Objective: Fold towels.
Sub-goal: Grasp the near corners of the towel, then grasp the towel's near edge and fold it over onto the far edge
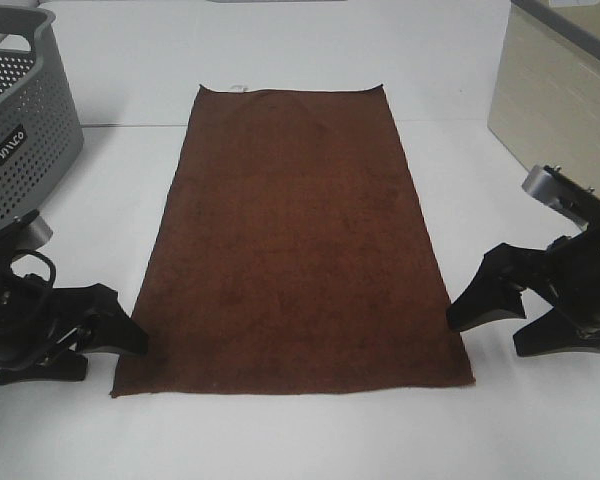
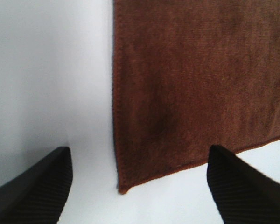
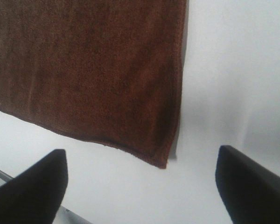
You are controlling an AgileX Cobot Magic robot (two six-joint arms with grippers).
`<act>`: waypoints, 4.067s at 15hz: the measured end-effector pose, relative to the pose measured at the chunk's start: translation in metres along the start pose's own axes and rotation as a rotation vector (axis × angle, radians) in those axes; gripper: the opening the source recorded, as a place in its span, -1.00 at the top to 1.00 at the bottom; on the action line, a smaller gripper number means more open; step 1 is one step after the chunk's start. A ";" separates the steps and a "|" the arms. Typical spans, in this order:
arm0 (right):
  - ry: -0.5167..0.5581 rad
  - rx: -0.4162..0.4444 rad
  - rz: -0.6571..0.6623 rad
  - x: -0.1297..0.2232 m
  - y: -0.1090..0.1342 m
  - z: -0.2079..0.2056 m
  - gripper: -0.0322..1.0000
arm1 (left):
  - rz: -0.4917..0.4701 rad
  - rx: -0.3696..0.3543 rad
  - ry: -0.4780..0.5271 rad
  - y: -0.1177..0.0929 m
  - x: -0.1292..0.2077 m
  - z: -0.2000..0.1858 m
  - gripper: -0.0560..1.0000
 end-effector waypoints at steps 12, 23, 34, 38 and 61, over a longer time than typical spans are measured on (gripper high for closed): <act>-0.004 -0.051 -0.064 -0.021 0.010 0.051 -0.13 | -0.042 0.128 0.048 -0.018 -0.024 0.035 -0.02; 0.028 0.024 0.097 -0.015 0.009 0.042 0.94 | 0.032 0.067 -0.009 -0.017 -0.006 0.004 0.89; 0.112 0.029 0.155 0.074 0.014 0.020 0.94 | -0.025 0.060 0.096 0.000 0.086 -0.026 0.89; 0.005 0.012 0.092 0.035 0.024 0.009 0.94 | 0.000 0.091 0.007 -0.014 0.053 -0.028 0.89; -0.431 0.082 -0.180 -0.329 0.032 0.033 0.94 | 0.092 0.010 -0.695 -0.065 -0.298 0.033 0.89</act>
Point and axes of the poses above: a point on each arm's last joint axis where the gripper is mounted, z pointing out along that axis toward the gripper, y along the wrist's bending axis when the last joint is at zero, x = y × z, the point moved 4 cm from there along z, pointing out along that axis toward the gripper, and after that the axes turned 1 degree about -z, right-handed, at the moved point
